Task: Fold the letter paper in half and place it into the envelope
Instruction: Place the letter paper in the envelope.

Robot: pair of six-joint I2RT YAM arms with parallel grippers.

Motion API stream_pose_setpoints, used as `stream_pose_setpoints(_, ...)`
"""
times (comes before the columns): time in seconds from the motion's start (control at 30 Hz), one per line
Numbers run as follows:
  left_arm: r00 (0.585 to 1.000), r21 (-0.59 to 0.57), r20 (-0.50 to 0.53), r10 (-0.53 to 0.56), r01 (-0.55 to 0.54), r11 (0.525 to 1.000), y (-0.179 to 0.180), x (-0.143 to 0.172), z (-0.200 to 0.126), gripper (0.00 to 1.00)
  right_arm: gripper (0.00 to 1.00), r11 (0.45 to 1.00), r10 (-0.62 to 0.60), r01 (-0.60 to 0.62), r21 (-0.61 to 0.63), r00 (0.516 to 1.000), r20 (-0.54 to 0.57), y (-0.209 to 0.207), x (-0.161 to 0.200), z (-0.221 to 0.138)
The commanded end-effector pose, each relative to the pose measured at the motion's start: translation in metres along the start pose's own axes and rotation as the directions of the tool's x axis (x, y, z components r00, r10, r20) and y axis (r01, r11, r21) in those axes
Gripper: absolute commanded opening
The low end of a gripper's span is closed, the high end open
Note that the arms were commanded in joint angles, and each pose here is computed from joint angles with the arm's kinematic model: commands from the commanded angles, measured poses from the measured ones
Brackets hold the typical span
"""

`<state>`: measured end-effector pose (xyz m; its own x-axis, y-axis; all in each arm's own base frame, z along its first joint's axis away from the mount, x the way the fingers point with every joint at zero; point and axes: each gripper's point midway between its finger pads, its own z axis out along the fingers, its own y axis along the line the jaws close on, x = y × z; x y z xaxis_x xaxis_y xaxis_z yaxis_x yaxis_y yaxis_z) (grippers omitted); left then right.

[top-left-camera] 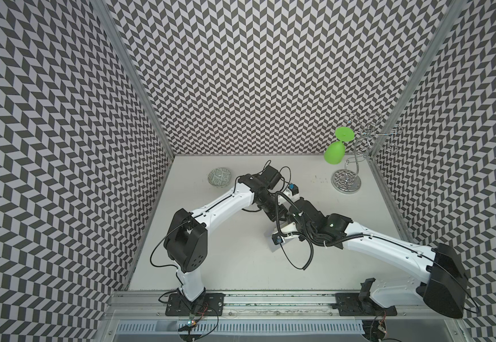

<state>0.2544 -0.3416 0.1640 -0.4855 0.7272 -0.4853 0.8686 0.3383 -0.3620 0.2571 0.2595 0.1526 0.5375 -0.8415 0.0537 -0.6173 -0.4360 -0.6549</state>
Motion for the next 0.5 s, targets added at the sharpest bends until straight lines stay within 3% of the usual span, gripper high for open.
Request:
stream_pose_setpoints(0.0,0.999,0.083,0.003,0.046,-0.046,0.995,-0.032,-0.005,-0.001,0.00,0.00,0.997,0.002,-0.004,0.074,1.000,0.022,-0.021,-0.014,0.003)
stream_pose_setpoints(0.47,0.996,0.133,-0.021,0.082,-0.079,0.988,-0.053,-0.005,0.012,0.00,0.00,0.999,0.038,-0.039,0.022,0.998,0.043,-0.013,-0.032,0.024)
